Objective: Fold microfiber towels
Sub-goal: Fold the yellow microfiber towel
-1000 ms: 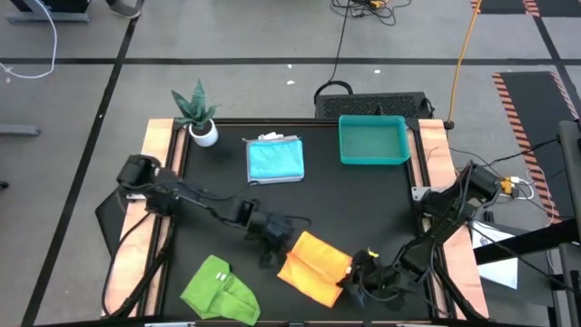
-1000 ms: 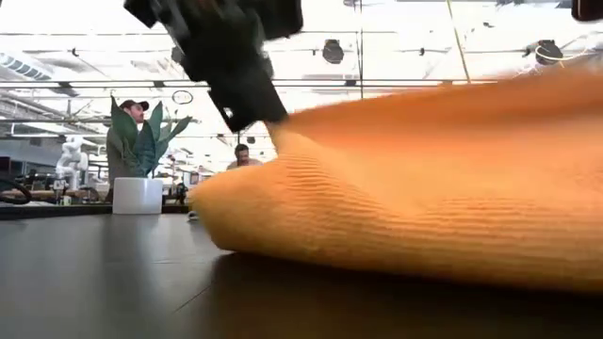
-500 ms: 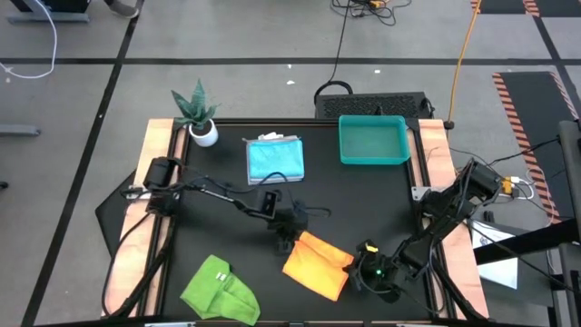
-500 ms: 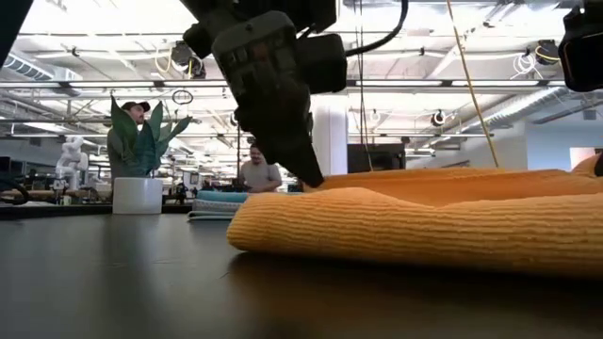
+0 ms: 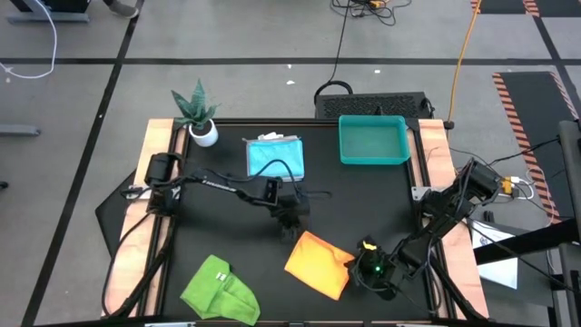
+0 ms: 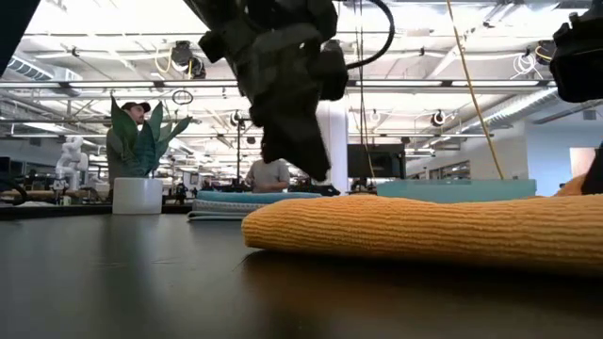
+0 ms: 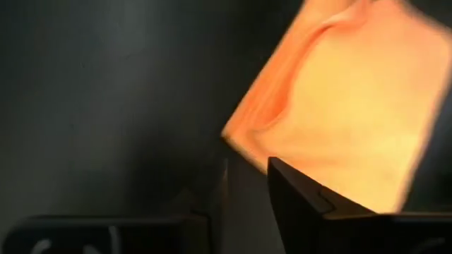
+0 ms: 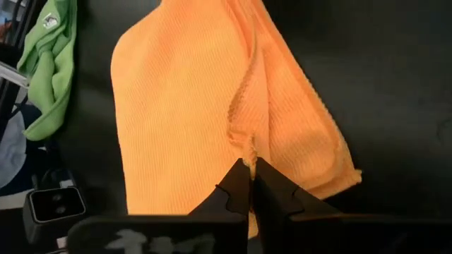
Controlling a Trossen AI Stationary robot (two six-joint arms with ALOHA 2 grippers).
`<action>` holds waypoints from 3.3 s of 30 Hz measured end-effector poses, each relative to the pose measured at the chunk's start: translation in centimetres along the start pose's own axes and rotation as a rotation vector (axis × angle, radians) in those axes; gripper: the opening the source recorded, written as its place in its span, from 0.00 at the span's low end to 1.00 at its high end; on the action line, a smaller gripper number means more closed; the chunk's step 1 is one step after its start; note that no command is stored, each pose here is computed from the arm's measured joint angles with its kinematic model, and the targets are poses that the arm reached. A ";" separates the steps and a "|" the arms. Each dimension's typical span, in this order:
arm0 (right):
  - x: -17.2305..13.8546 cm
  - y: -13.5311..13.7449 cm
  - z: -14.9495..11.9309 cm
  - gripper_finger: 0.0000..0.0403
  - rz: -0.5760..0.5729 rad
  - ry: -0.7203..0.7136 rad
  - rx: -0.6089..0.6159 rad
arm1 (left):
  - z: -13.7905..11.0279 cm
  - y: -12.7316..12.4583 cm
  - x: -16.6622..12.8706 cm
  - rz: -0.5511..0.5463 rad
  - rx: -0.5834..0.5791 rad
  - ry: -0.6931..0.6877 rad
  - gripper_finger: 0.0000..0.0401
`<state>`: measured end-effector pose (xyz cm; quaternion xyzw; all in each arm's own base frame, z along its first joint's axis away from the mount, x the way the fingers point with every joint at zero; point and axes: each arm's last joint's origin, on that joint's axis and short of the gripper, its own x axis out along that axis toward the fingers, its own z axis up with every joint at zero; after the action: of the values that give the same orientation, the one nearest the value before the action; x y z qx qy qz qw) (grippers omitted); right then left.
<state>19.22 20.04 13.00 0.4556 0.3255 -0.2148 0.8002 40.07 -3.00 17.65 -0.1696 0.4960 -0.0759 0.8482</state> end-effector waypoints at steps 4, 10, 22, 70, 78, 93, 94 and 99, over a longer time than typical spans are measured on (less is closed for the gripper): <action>0.1 0.1 0.2 0.00 0.004 -0.008 -0.004 | 0.0 -1.9 -0.4 -0.173 0.066 0.019 0.28; 0.1 0.0 0.2 0.00 -0.002 -0.011 -0.012 | -2.2 -6.6 0.8 -0.240 0.273 0.071 0.18; 0.3 -0.2 0.6 0.00 -0.029 -0.025 -0.018 | -2.8 -8.0 3.3 -0.160 0.305 0.016 0.01; 0.0 -1.3 3.0 0.01 0.082 0.070 -0.099 | -1.9 -6.7 2.0 0.033 0.130 -0.020 0.00; 0.7 -4.5 3.2 0.00 0.063 0.066 -0.094 | -0.4 -3.6 2.3 0.087 0.109 -0.087 0.00; 0.7 -4.6 4.3 0.00 0.054 -0.013 -0.181 | 0.8 -2.6 2.2 0.020 0.113 -0.155 0.00; 0.5 -4.5 4.4 0.00 0.061 -0.021 -0.185 | 0.6 -3.1 2.3 0.011 0.130 -0.150 0.00; -0.3 -3.9 4.9 0.00 0.111 -0.043 -0.196 | -0.4 -3.9 3.3 0.028 0.186 -0.102 0.00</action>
<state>18.13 13.86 12.73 0.3876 0.3018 -0.1470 0.8585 41.52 -7.70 16.26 -0.0868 0.4455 -0.1010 0.8853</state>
